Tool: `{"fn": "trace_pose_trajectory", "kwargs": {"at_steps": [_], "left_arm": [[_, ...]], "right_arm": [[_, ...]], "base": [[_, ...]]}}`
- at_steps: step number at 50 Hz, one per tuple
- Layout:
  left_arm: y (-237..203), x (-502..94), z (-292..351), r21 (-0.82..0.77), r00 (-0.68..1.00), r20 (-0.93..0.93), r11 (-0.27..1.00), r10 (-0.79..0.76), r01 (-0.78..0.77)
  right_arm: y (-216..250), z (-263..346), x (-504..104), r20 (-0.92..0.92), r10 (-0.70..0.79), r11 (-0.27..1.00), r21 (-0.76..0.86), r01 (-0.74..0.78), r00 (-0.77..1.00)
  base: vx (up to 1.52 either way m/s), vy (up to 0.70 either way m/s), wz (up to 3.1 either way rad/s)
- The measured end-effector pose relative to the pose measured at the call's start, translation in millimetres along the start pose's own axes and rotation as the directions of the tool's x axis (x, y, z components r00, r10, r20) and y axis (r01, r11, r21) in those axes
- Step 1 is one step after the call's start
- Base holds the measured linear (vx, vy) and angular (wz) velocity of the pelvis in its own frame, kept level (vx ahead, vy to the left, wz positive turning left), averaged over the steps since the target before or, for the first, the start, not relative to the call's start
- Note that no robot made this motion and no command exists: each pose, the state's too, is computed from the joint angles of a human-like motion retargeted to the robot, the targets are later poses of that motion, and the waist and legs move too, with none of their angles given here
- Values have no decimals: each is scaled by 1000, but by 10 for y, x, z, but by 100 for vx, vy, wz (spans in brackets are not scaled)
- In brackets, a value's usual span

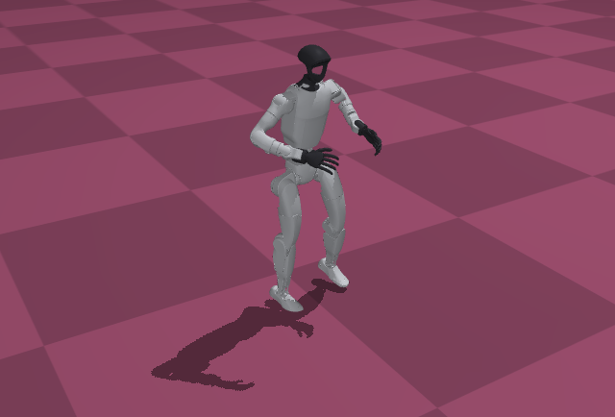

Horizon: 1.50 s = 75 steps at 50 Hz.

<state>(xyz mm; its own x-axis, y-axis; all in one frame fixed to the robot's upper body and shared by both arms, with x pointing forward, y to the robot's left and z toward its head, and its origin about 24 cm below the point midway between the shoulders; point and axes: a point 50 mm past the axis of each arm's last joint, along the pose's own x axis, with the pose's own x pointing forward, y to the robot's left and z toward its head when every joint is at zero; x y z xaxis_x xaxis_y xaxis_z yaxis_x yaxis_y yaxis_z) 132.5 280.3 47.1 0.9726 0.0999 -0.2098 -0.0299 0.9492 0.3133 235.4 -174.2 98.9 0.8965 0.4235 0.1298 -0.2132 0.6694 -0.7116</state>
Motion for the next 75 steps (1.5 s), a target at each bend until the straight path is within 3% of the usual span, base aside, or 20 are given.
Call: {"fn": "trace_pose_trajectory", "kwargs": {"at_steps": [3, 7, 10, 13, 15, 18, 21, 25, 34, 37, 40, 43, 46, 50, 52, 55, 60, 67, 71, 75], "left_arm": [[-97, 225, -110, -34, 998, -25, 998, 49, -50], [-561, 903, 46, -163, 993, 20, 980, 115, -110], [-1223, 1203, 634, -276, 970, 244, 958, -12, 82], [-1350, 1008, 1282, -204, 818, 570, 950, -80, 236], [-1250, 805, 1360, -222, 768, 639, 946, -41, 235], [-1141, 631, 994, -285, 846, 531, 928, -53, 238], [-975, 631, 782, -226, 886, 451, 946, -112, 234], [-715, 549, 375, -97, 953, 276, 983, -121, 153], [-295, 754, 163, 76, 980, 200, 997, -18, 3], [-289, 1057, 362, -3, 971, 221, 996, 92, -93], [-732, 1383, 824, -184, 956, 293, 982, 13, 43], [-1407, 1209, 1367, -146, 813, 507, 901, -287, 409], [-1378, 815, 1505, -118, 695, 613, 826, -376, 551], [-935, 432, 979, -149, 831, 494, 916, -258, 373], [-747, 298, 631, -104, 922, 368, 980, -123, 172], [-435, 120, 244, 11, 971, 235, 999, 40, -44], [-32, 74, -261, 162, 995, -13, 982, 99, -95], [255, 464, -456, 349, 983, -116, 932, 143, -95], [233, 1018, -183, 362, 977, -42, 914, 211, -182], [-156, 1274, -111, 15, 934, -53, 935, 354, -354]], "right_arm": [[106, -60, -184, -59, 2, 999, 52, 1, 998], [290, -478, -304, -249, -23, 996, -89, 1, 968], [414, -850, -388, -410, -13, 993, -109, -35, 912], [17, -513, -340, -244, -119, 989, -112, 94, 962], [-243, -72, -312, -56, -123, 985, -125, 115, 991], [-397, 437, -293, 162, -32, 991, -122, 52, 986], [-553, 533, -239, 216, -23, 950, -299, 89, 976], [-342, 86, -316, 14, -71, 980, -183, 73, 997], [395, -738, -686, -391, 247, 969, 128, -213, 887], [505, -965, -771, -507, 171, 985, 110, -133, 845], [596, -1181, -698, -597, 55, 995, -35, -94, 800], [482, -970, -355, -475, 4, 1000, -26, -18, 880], [153, -317, 53, -149, 0, 999, -36, -5, 989], [-185, 669, 182, 321, 83, 945, -325, 27, 943], [-329, 982, 181, 453, 127, 855, -501, 134, 882], [-500, 1185, 174, 540, 137, 800, -555, 229, 830], [-699, 810, 186, 317, 120, 850, -522, 68, 941], [-580, -171, -408, -199, 101, 974, -180, -138, 975], [-427, -658, -879, -453, 0, 999, 33, 17, 891], [351, -1267, -961, -741, -109, 929, 160, 332, 663]], "base": [[-10, 135, 27], [-8, 117, 105], [19, 122, 201], [49, 125, -23], [53, 133, -211], [35, 129, -193], [9, 121, -96], [1, 104, -53], [-2, 91, 54], [-15, 153, 63], [-5, 141, 174], [28, 137, 139], [48, 142, -122], [31, 140, -226], [3, 132, -165], [-10, 119, -92], [-17, 109, 40], [-7, 106, 102], [-25, 120, -5], [-23, 102, 32]]}}
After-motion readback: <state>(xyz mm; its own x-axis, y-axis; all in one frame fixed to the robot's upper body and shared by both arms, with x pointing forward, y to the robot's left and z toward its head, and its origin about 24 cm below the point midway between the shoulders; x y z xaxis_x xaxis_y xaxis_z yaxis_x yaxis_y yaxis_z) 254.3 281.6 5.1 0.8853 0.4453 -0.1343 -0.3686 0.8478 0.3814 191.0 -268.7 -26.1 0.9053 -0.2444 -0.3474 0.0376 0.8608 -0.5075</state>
